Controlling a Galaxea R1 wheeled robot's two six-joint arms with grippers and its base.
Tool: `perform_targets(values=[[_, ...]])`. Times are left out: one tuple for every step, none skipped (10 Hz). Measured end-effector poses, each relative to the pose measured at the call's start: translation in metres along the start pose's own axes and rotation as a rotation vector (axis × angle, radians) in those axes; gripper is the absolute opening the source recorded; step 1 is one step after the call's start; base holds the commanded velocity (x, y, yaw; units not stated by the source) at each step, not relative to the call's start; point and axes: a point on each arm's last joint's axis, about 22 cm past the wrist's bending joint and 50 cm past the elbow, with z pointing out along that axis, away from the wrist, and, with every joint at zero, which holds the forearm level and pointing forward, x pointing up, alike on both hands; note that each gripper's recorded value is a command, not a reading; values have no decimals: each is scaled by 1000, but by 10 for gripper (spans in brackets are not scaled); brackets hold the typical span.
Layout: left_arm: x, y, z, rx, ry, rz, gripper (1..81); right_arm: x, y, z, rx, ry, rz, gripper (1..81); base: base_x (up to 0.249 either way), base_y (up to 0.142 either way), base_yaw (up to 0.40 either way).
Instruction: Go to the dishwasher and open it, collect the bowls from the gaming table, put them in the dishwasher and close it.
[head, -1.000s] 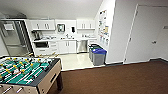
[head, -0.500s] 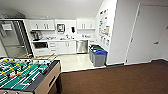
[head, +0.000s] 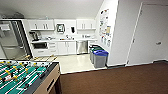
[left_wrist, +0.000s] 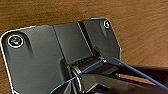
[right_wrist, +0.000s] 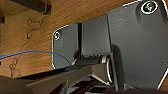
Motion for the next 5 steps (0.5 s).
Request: perform_targets(values=[[0, 0, 0, 0, 1, 1, 811, 1, -1, 0, 1, 3, 0, 811, 160, 0, 0], [0, 1, 1, 0, 2, 0, 811, 1, -1, 1, 2, 5, 0, 811, 160, 0, 0], [1, 1, 2, 3, 5, 0, 811, 1, -1, 0, 1, 6, 0, 811, 160, 0, 0], [1, -2, 2, 9, 5, 0, 811, 6, -1, 0, 3, 26, 1, 811, 160, 0, 0], [2, -6, 1, 17, 8, -1, 811, 10, 0, -1, 5, 50, 2, 811, 160, 0, 0]])
